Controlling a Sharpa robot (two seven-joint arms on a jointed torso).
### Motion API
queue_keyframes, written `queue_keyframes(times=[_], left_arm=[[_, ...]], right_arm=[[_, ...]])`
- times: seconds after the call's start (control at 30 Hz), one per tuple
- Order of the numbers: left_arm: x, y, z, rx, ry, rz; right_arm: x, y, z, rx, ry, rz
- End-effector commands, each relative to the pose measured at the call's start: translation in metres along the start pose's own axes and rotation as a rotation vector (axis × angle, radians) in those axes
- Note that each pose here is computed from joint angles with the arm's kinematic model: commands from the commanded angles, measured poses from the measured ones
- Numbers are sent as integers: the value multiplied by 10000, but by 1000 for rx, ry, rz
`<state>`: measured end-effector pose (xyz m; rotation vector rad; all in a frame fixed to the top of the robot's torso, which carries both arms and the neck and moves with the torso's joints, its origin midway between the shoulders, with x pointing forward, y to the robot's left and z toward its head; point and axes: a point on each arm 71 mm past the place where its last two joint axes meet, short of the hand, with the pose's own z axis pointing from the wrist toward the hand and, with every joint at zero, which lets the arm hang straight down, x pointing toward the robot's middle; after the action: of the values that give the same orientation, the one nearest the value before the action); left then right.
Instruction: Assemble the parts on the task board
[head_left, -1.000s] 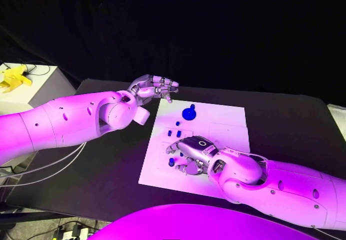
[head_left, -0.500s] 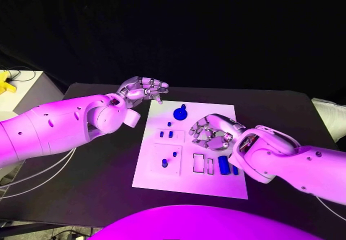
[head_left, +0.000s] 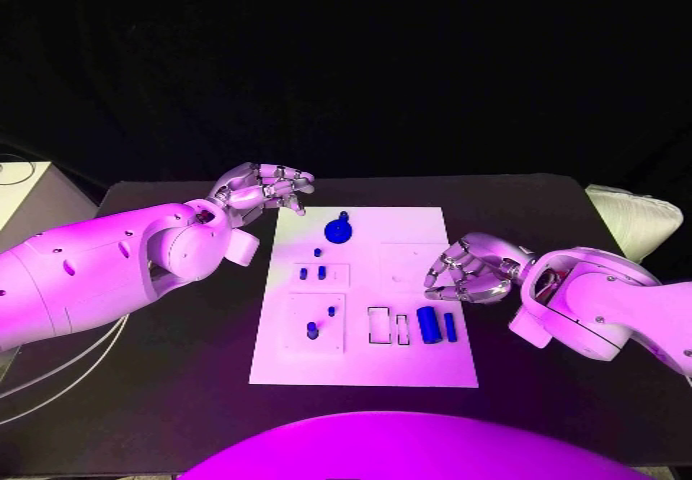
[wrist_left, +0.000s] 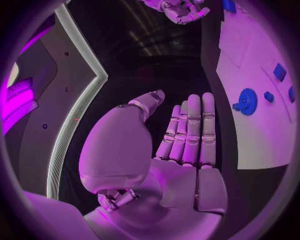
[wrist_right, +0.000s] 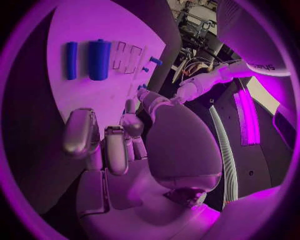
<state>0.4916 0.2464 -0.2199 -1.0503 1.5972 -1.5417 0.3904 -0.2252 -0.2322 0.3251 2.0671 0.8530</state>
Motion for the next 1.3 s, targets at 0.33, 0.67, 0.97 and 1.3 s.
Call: queue_keyframes(times=[0.33, 0.67, 0.97, 1.3], left_arm=[[50, -20, -25, 29, 23, 13], [73, -20, -33, 26, 31, 29], [73, -17, -36, 22, 32, 35], [75, -10, -37, 15, 38, 40]], right_arm=[[37, -219, -222, 123, -70, -195], [275, -279, -125, 162, -76, -241], [468, -301, -27, 170, -42, -268], [590, -247, 82, 165, -27, -281]])
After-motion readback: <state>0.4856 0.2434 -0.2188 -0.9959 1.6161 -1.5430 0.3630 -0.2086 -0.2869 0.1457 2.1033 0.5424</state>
